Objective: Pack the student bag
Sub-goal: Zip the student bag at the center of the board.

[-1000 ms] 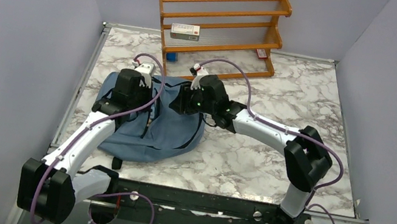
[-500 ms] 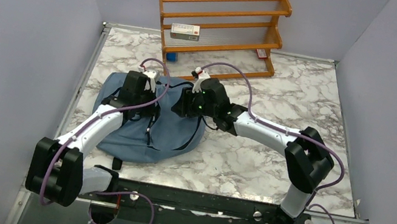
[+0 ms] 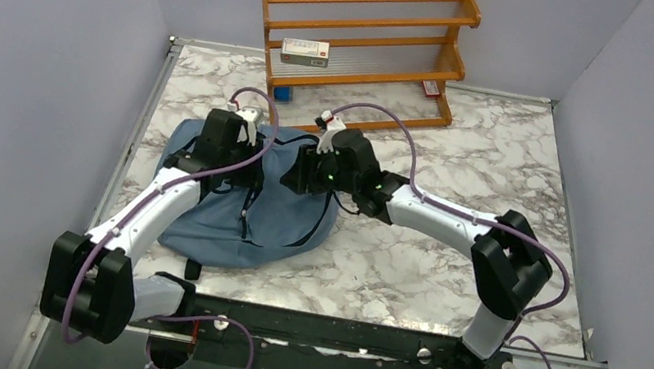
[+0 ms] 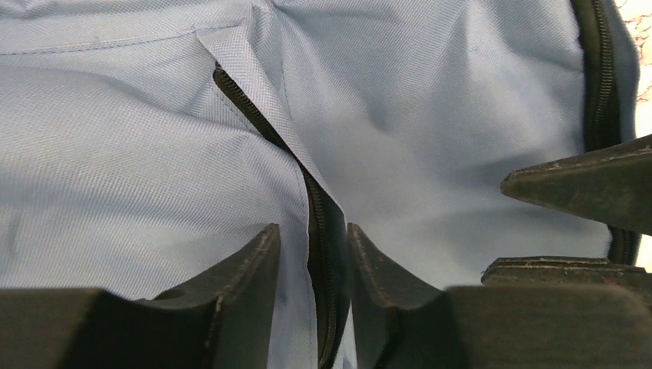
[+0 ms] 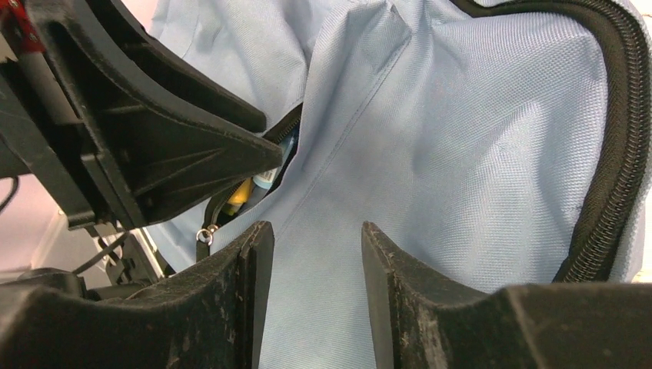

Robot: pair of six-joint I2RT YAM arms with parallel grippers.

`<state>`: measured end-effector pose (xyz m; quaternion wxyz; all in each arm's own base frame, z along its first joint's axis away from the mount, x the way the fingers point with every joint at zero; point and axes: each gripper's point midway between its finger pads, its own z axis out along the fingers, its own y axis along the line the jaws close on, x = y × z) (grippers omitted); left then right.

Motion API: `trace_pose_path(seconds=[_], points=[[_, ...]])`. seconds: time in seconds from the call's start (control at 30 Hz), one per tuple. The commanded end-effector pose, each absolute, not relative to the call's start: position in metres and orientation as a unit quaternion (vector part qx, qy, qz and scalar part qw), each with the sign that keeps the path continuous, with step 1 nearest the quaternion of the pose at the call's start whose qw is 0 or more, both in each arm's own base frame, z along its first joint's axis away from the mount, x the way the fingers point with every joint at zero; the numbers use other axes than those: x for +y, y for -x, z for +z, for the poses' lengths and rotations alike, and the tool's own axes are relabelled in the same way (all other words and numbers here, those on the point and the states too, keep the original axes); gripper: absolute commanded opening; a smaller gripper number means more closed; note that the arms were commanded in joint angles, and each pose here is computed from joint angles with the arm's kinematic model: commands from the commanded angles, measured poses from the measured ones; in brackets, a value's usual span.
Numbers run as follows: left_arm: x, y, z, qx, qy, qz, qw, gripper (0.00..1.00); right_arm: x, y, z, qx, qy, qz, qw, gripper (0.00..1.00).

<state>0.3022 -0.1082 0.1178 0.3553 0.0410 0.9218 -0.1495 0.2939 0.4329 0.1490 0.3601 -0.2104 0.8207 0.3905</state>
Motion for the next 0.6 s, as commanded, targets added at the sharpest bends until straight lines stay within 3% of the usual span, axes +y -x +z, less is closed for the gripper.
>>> trace_pose_path(seconds=[0.0, 0.23, 0.57], points=[[-0.107, -0.302, 0.150, 0.909, -0.025, -0.152, 0.387, 0.40, 0.430, -0.287, 0.171, 0.798, 0.232, 0.401, 0.386, 0.52], [-0.079, -0.300, 0.173, 0.892, 0.049, -0.103, 0.437, 0.46, 0.434, -0.267, 0.173, 0.779, 0.281, 0.428, 0.363, 0.54], [-0.049, -0.287, 0.196, 0.851, 0.148, -0.075, 0.498, 0.57, 0.461, -0.204, 0.158, 0.798, 0.230, 0.482, 0.279, 0.50]])
